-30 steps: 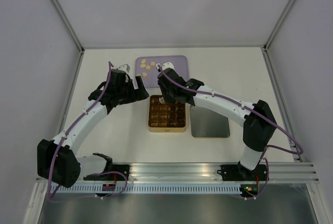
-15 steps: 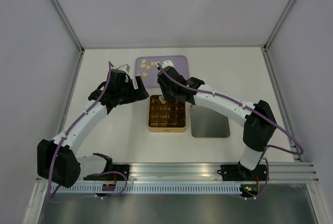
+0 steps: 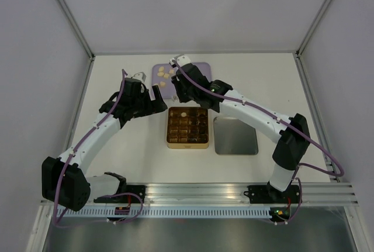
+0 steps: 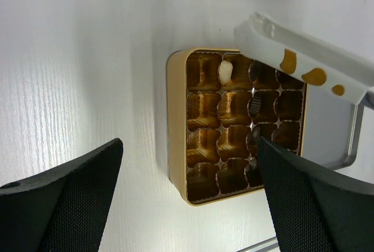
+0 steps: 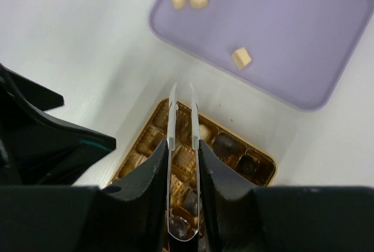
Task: Pack the chocolate
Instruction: Place the fake chocolate in the packing box, then pick up the fake chocolate from the plate.
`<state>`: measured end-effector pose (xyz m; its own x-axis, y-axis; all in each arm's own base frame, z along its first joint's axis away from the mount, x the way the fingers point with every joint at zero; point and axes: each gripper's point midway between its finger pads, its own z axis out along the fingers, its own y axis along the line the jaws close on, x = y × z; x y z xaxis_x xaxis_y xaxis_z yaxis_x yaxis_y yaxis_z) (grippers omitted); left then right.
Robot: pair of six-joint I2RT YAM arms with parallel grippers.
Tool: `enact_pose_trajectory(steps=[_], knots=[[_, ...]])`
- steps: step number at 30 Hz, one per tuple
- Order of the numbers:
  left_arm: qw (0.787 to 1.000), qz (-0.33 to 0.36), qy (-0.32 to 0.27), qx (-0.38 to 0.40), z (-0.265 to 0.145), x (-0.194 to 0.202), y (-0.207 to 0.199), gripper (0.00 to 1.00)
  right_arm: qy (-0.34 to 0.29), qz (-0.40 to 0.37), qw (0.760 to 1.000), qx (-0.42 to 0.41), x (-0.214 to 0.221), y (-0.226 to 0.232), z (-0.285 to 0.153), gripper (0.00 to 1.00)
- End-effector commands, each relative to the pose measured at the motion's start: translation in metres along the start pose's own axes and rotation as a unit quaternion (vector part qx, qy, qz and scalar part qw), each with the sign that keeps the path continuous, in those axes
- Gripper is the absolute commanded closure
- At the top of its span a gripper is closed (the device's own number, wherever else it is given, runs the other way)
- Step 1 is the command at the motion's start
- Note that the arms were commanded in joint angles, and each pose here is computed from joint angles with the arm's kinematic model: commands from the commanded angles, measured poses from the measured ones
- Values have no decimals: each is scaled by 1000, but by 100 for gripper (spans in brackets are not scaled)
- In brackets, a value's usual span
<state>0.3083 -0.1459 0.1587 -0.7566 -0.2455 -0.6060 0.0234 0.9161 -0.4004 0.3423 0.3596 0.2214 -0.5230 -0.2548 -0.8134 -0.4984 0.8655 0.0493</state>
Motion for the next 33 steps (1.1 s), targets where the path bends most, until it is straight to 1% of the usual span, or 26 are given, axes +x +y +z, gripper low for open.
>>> enact_pose_trajectory(steps=[1,3,4,7,8,10,11,12,14,15,22,33], knots=[[1000,-9,-23,3,-4,-10,-2,0,-54,-2,998,-16,-43,6,5,70],[1000,-10,-21,2,-2,-10,-2,0,-64,1,997,-29,-54,9,12,70],[1000,-12,-21,1,-2,-10,-1,0,-57,3,998,-36,-51,8,24,71],[1000,-15,-23,-9,-1,-9,3,0,-60,14,997,-44,-59,5,47,71],[1000,-16,-23,-12,-1,-9,5,0,-67,19,997,-45,-67,5,50,71],[999,-18,-25,-17,0,-9,6,0,-56,21,997,-41,-61,0,70,70],[999,-20,-24,-20,0,-9,7,0,-65,22,997,-42,-70,0,72,70],[999,-23,-26,-23,0,-9,8,0,-60,18,997,-41,-64,-3,85,70],[999,-25,-29,-29,0,-10,10,0,-69,19,996,-46,-71,-2,93,70],[999,-27,-30,-31,0,-10,11,0,-64,17,997,-44,-66,-5,103,69],[998,-35,-27,-34,1,-9,13,0,-79,-2,996,-42,-68,-6,129,65],[998,-35,-24,-38,3,-9,15,0,-71,-11,997,-15,-56,-12,162,63]])
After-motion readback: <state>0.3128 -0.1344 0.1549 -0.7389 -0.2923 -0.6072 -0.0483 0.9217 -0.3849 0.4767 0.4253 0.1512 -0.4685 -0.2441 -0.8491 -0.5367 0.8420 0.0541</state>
